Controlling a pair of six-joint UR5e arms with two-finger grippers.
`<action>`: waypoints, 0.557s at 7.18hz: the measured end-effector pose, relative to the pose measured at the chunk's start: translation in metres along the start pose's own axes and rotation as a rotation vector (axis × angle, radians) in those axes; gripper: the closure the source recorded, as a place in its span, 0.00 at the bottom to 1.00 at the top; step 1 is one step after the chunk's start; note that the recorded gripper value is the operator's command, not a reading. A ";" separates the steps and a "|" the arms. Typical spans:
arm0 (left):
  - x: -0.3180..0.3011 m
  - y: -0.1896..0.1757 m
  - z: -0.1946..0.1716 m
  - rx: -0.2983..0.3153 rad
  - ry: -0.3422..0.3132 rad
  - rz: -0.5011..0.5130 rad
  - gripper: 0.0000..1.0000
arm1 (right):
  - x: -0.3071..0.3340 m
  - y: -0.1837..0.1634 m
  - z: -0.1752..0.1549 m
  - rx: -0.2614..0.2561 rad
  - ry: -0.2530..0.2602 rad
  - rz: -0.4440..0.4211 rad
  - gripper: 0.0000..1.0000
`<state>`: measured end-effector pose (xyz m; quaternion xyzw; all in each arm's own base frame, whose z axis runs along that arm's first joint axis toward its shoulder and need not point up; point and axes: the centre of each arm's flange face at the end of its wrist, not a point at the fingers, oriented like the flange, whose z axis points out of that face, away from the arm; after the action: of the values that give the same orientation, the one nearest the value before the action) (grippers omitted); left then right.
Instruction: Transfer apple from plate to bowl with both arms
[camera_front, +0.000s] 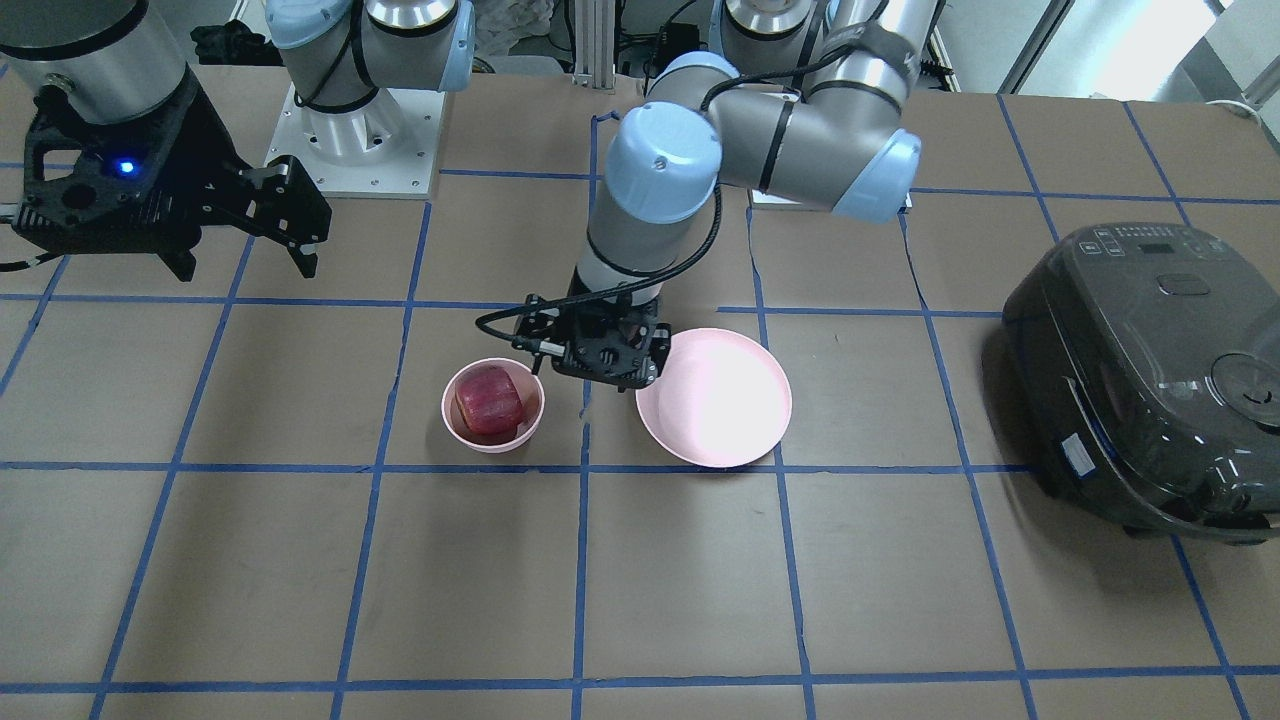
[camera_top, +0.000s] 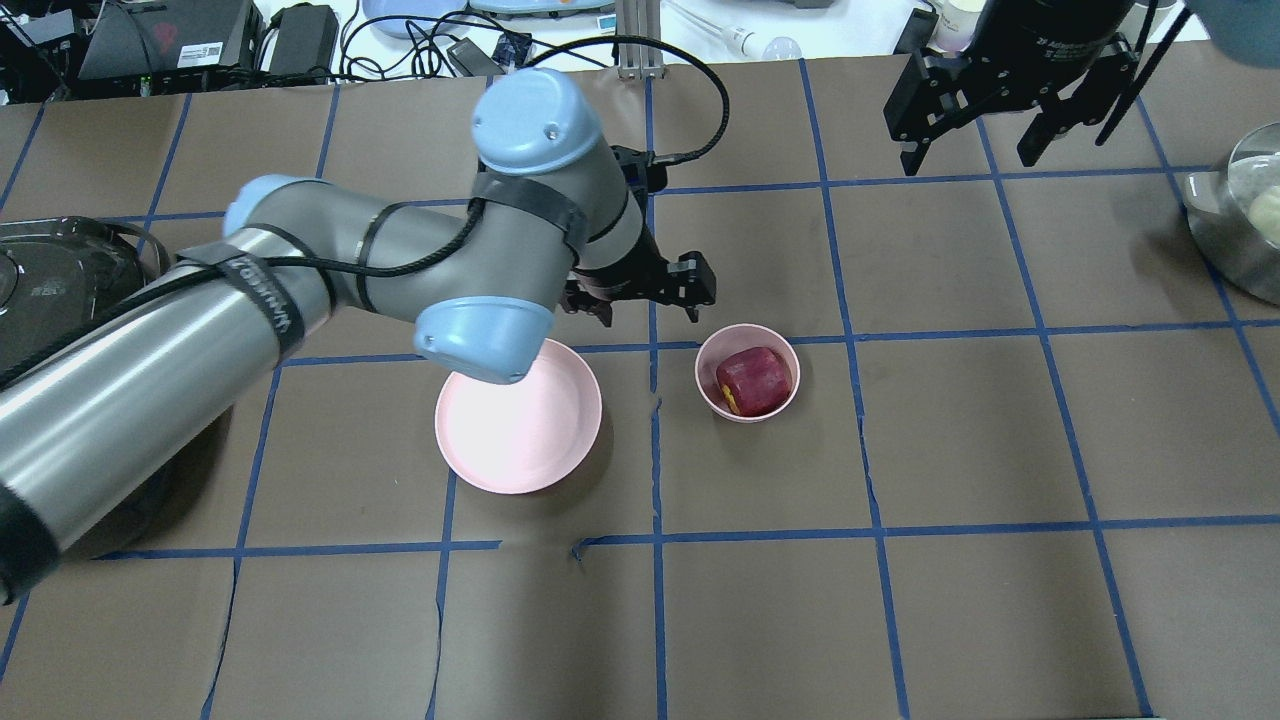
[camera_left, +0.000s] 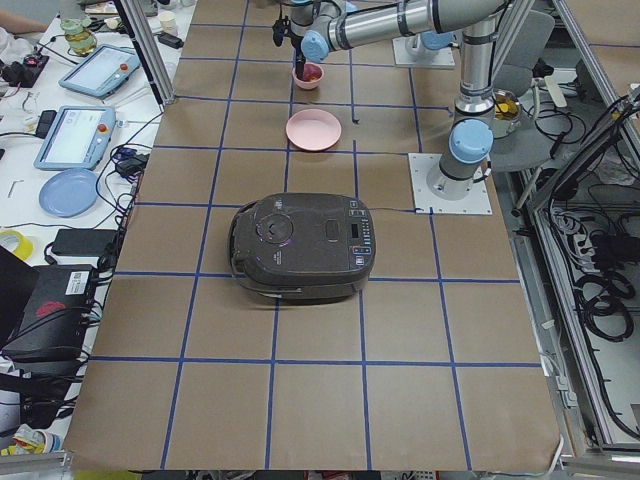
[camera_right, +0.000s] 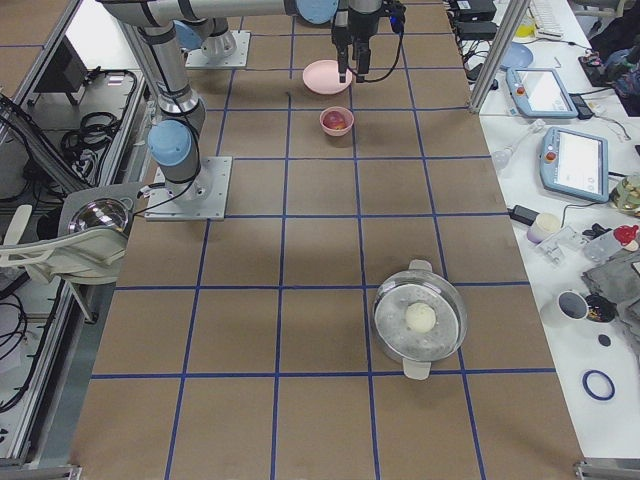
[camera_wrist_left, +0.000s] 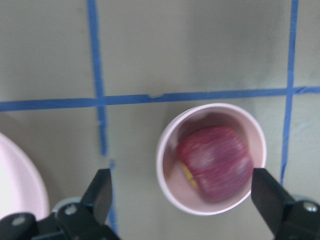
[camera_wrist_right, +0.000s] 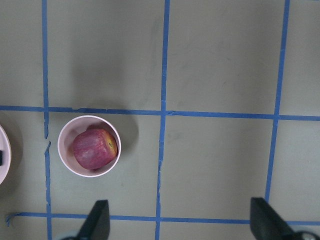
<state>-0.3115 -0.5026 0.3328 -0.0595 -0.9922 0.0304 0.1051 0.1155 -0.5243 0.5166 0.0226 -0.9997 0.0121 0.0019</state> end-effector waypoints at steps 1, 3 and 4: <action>-0.037 0.002 -0.038 -0.014 -0.010 0.040 0.00 | 0.000 0.003 0.000 0.007 0.009 0.011 0.00; -0.095 0.008 -0.121 0.014 -0.112 0.046 0.00 | 0.000 -0.002 -0.002 0.047 0.008 0.042 0.00; -0.112 0.006 -0.157 0.034 -0.166 0.025 0.00 | 0.000 -0.005 -0.004 0.074 0.007 0.047 0.00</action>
<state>-0.1689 -0.5026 0.4622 -0.0672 -0.9960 0.0535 0.0232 0.1153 -0.5292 0.5203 -0.0009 -0.9988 0.0491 0.0043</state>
